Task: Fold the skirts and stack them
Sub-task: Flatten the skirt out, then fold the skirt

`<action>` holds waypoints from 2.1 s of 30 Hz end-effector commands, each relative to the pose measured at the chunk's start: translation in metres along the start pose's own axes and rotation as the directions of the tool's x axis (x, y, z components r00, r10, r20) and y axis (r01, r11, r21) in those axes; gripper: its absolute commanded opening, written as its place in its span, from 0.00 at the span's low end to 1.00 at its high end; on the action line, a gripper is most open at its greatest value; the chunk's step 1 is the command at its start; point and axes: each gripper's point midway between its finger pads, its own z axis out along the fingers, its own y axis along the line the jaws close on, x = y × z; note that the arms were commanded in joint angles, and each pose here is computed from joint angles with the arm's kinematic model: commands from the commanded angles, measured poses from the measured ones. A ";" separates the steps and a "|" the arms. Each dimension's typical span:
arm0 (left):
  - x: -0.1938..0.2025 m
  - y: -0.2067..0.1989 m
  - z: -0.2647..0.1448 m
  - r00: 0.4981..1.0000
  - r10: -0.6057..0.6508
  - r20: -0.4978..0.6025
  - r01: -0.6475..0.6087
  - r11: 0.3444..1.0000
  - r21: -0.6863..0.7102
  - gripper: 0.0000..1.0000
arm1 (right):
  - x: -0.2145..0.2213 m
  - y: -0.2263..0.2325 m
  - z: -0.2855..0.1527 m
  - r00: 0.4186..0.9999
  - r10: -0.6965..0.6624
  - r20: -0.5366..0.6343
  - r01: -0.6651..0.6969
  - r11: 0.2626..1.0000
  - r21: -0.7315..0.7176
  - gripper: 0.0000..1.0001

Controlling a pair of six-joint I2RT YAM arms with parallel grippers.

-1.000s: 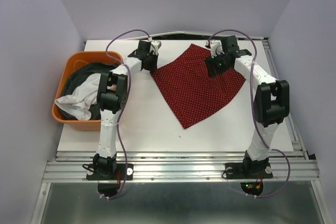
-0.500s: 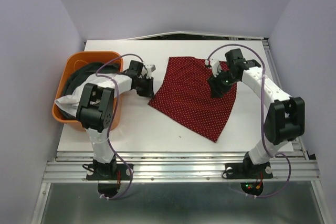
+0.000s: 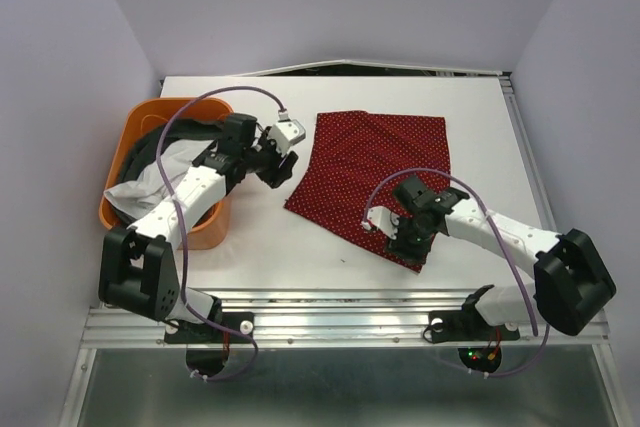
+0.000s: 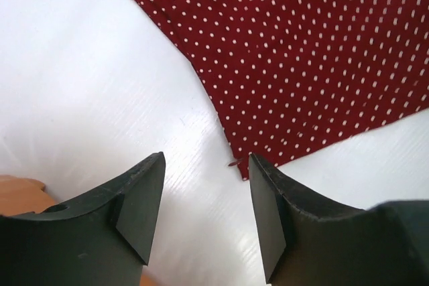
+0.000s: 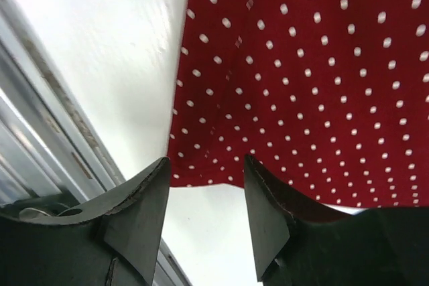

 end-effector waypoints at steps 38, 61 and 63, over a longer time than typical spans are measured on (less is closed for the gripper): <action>0.112 -0.049 0.062 0.382 0.909 0.169 -0.888 0.310 0.338 0.58 | 0.029 0.032 0.025 0.968 -0.066 -0.240 0.058 0.997 -0.043 0.45; 0.099 -0.055 0.005 0.516 0.850 0.106 -0.825 0.461 0.326 0.00 | -0.021 0.050 -0.025 0.992 -0.106 -0.063 0.097 0.986 -0.132 0.01; 0.094 -0.057 -0.009 0.528 0.843 0.104 -0.824 0.478 0.306 0.00 | -0.027 0.064 -0.037 0.994 -0.106 -0.034 0.097 0.974 -0.206 0.01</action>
